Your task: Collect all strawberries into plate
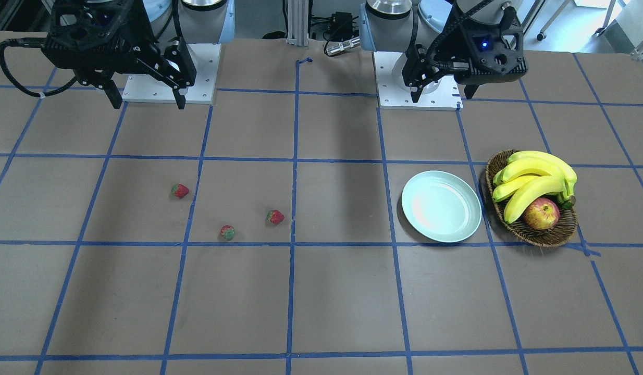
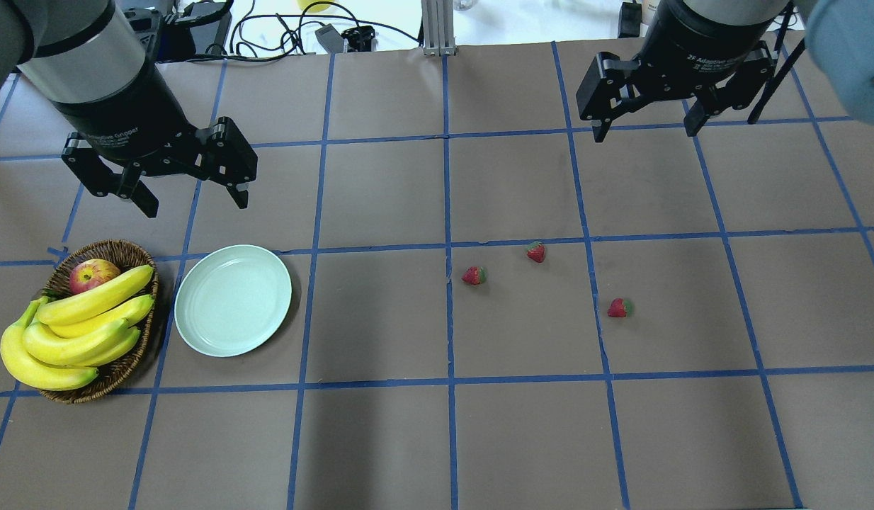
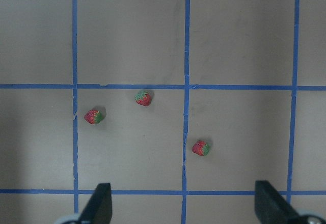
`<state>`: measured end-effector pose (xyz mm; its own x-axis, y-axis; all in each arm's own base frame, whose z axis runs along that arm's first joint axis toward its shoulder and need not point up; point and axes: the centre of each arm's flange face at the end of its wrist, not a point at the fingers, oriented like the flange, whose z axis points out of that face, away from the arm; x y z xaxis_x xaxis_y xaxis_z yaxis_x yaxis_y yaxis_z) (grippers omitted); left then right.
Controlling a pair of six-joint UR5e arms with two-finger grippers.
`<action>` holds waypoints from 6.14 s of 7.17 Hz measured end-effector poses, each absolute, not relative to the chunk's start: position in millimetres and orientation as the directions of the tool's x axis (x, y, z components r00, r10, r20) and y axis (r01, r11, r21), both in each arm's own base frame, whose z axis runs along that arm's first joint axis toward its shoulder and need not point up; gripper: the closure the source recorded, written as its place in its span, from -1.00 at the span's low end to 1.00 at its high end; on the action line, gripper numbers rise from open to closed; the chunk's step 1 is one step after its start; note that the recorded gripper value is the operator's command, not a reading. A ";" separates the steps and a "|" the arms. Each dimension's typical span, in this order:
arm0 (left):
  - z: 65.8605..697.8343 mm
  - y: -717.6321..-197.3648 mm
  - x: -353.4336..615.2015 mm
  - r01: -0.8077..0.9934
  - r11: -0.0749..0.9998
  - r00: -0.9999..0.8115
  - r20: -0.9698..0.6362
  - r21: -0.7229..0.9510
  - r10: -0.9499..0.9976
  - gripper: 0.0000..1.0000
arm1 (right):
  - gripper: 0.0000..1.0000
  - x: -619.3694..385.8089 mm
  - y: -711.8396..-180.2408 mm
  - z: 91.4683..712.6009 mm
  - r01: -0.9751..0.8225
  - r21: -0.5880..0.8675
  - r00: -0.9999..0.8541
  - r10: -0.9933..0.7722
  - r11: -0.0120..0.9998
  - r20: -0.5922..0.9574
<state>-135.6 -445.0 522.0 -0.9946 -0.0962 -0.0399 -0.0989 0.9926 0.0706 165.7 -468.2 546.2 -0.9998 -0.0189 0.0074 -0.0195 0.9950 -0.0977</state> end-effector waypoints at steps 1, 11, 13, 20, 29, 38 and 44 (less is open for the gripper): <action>520.5 -444.6 -135.5 -0.099 0.993 -0.995 -0.040 0.072 -0.096 -1.00 | -1.00 165.7 -468.2 545.9 -0.019 -0.097 -1.000 -0.018 0.995 0.008; 517.9 -444.3 -134.7 -0.100 0.992 -0.994 -0.050 0.076 -0.096 -1.00 | -1.00 165.3 -468.0 544.9 -0.018 -0.095 -1.000 -0.017 0.995 0.014; 517.5 -444.2 -134.4 -0.100 0.992 -0.994 -0.053 0.076 -0.096 -1.00 | -1.00 164.8 -468.0 544.5 -0.018 -0.094 -1.000 -0.016 0.995 0.017; 518.8 -443.3 -135.4 -0.104 0.992 -0.994 -0.042 0.077 -0.101 -1.00 | -1.00 167.9 -487.2 494.8 -0.013 -0.015 -1.000 -0.013 1.000 0.016; 516.4 -443.1 -135.6 -0.101 0.991 -0.994 -0.040 0.083 -0.098 -1.00 | -0.65 301.3 -530.2 261.8 0.045 -0.045 -0.999 0.046 0.998 0.001; 514.1 -437.8 -134.9 -0.101 0.991 -0.994 -0.047 0.084 -0.098 -1.00 | 0.17 321.5 -492.7 181.8 0.020 0.025 -1.000 0.020 0.999 -0.002; 512.3 -440.0 -134.3 -0.101 0.991 -0.994 -0.053 0.084 -0.097 -1.00 | 0.46 350.3 -508.8 222.6 0.094 0.006 -0.984 0.094 0.996 -0.154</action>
